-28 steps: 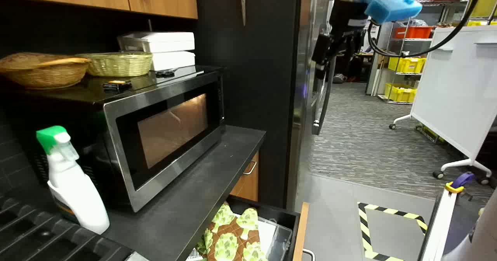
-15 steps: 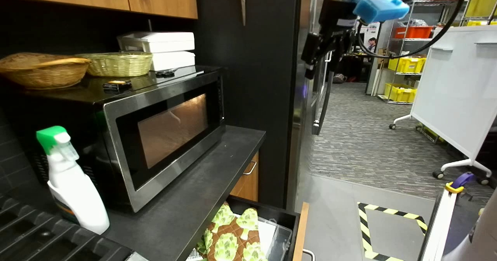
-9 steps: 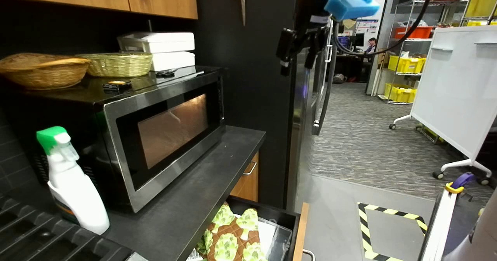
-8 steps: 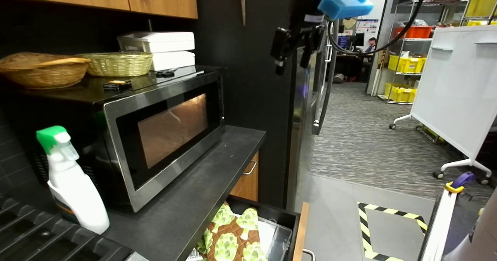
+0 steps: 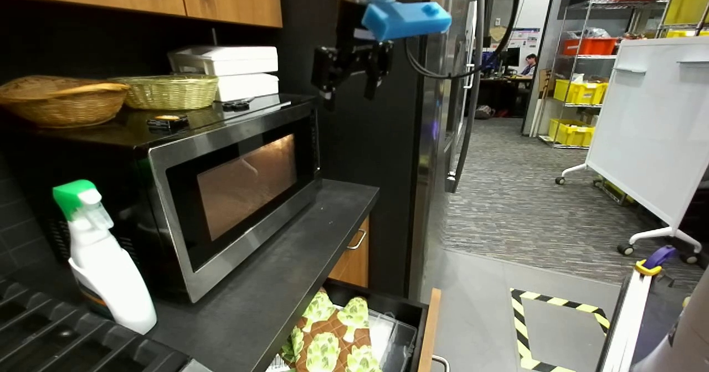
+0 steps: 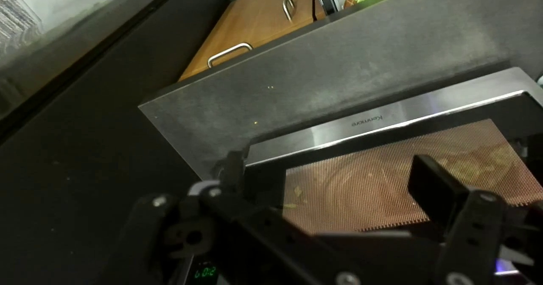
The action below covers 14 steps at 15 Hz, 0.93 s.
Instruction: Put the scissors in the open drawer
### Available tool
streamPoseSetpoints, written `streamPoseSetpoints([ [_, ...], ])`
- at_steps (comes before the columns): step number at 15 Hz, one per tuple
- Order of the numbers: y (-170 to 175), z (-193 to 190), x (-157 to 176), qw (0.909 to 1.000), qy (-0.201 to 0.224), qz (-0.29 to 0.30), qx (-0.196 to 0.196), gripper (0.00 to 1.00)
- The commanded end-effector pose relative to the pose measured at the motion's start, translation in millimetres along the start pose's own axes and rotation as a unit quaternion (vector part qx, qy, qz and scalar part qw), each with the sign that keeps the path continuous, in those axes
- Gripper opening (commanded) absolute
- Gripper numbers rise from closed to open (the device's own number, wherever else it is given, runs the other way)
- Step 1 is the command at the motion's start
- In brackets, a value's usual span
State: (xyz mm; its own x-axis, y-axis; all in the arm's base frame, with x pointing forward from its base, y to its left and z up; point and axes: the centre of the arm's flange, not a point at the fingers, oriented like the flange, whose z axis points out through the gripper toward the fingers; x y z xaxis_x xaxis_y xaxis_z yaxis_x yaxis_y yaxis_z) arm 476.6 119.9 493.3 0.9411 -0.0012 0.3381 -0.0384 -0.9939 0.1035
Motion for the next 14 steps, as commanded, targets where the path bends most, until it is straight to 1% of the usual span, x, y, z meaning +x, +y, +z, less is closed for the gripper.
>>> streamPoseSetpoints([
  [1, -31.2, 3.0, 48.0, 0.9997, 0.019, 0.009, -0.014, 1.00],
  [5, -60.0, 1.3, 87.7, 0.9992, 0.034, 0.017, -0.016, 1.00],
  [8, -77.0, 2.3, 115.3, 0.9990, 0.037, 0.024, -0.008, 1.00],
  [11, -85.5, 11.0, 142.9, 0.9986, 0.034, 0.041, -0.004, 1.00],
  [14, -86.1, 18.3, 166.9, 0.9977, 0.031, 0.060, -0.003, 1.00],
])
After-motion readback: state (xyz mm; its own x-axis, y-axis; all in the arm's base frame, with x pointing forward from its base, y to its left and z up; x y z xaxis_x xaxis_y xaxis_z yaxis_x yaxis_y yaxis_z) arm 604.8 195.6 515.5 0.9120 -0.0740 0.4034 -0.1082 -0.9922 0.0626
